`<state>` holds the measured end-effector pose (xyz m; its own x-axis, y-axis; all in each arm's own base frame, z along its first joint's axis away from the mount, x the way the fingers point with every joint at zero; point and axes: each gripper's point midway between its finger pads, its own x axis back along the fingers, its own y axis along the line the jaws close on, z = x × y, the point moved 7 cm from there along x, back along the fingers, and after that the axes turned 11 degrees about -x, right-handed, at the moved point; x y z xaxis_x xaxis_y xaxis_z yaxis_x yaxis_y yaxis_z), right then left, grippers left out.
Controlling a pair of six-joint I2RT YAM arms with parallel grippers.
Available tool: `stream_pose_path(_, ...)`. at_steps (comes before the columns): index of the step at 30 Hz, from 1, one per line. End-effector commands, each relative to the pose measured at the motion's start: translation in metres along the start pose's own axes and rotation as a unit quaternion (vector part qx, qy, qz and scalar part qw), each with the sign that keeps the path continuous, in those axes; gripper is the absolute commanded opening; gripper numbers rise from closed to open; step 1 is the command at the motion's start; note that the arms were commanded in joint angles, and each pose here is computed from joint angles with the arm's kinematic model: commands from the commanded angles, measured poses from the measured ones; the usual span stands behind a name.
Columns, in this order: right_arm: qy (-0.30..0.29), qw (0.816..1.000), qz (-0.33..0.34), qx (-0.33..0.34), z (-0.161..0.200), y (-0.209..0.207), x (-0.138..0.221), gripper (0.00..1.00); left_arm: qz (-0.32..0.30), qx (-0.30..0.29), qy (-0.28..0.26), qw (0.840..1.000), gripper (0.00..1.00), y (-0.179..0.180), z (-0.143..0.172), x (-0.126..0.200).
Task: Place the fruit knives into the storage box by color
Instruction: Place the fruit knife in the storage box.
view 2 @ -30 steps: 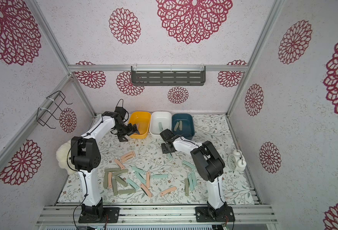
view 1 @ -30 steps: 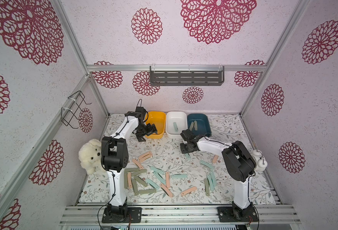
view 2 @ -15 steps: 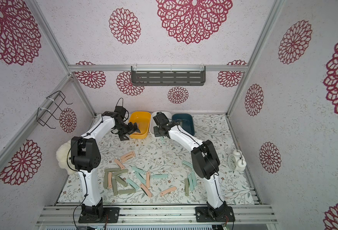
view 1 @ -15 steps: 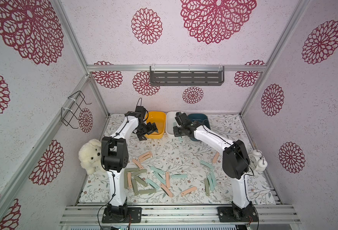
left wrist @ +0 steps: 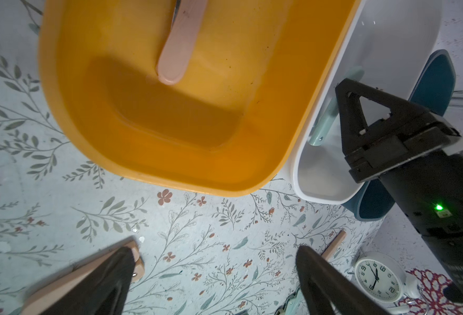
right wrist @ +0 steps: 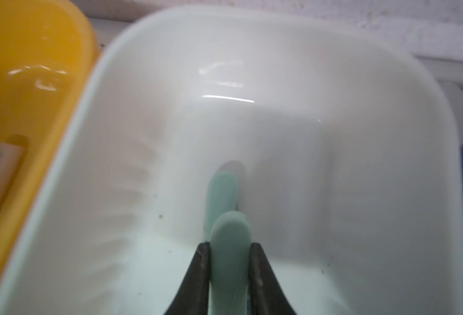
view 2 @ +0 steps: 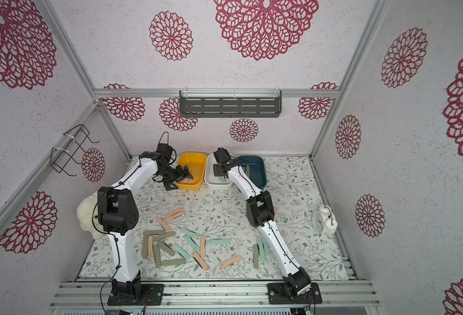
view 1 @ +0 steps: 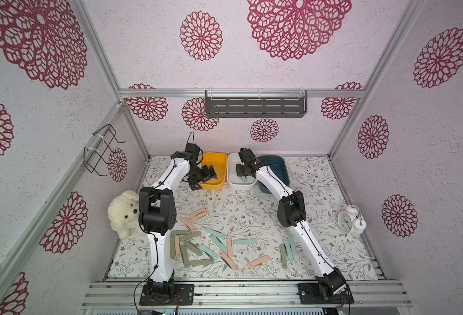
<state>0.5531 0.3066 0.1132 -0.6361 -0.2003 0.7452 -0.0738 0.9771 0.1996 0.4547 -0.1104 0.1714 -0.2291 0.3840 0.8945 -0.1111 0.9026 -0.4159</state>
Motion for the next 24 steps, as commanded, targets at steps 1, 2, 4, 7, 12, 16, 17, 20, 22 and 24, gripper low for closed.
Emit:
stream_pose_path(1,-0.038,0.999,-0.032,-0.007,-0.023,0.009,0.013,0.17,0.003,-0.007,-0.003,1.000,0.97,0.002,-0.007,-0.007)
stream_pose_path(2,-0.036,0.999,-0.036,-0.010,-0.024,0.008,0.014,0.19,0.006,-0.008,-0.001,1.000,0.97,0.001,-0.008,-0.007)
stream_pose_path(4,-0.035,0.998,-0.042,-0.011,-0.026,0.009,0.017,0.27,-0.002,-0.012,0.005,1.000,0.97,0.000,-0.010,-0.005)
stream_pose_path(7,-0.041,0.997,-0.060,-0.011,-0.036,0.015,0.035,0.37,-0.003,-0.018,0.008,1.000,0.97,-0.003,-0.011,-0.003)
stream_pose_path(12,-0.066,0.994,-0.088,-0.004,-0.060,0.029,0.080,0.49,-0.016,-0.031,0.009,0.999,0.97,-0.004,-0.006,0.004)
stream_pose_path(16,-0.066,0.993,-0.094,0.004,-0.067,0.032,0.104,0.60,-0.023,-0.046,0.003,0.999,0.97,-0.008,-0.008,0.010)
stream_pose_path(17,-0.065,0.993,-0.094,0.005,-0.068,0.033,0.109,0.62,-0.028,-0.052,0.003,0.998,0.97,-0.010,-0.008,0.012)
stream_pose_path(20,-0.054,0.994,-0.091,0.017,-0.065,0.036,0.124,0.70,-0.035,-0.054,0.001,0.998,0.97,-0.012,-0.006,0.014)
stream_pose_path(22,-0.037,0.996,-0.080,0.030,-0.056,0.040,0.132,0.76,-0.042,-0.052,0.005,0.998,0.97,-0.013,0.001,0.012)
stream_pose_path(24,-0.023,0.996,-0.073,0.044,-0.048,0.046,0.139,0.79,-0.048,-0.050,0.004,0.998,0.97,-0.015,0.011,0.011)
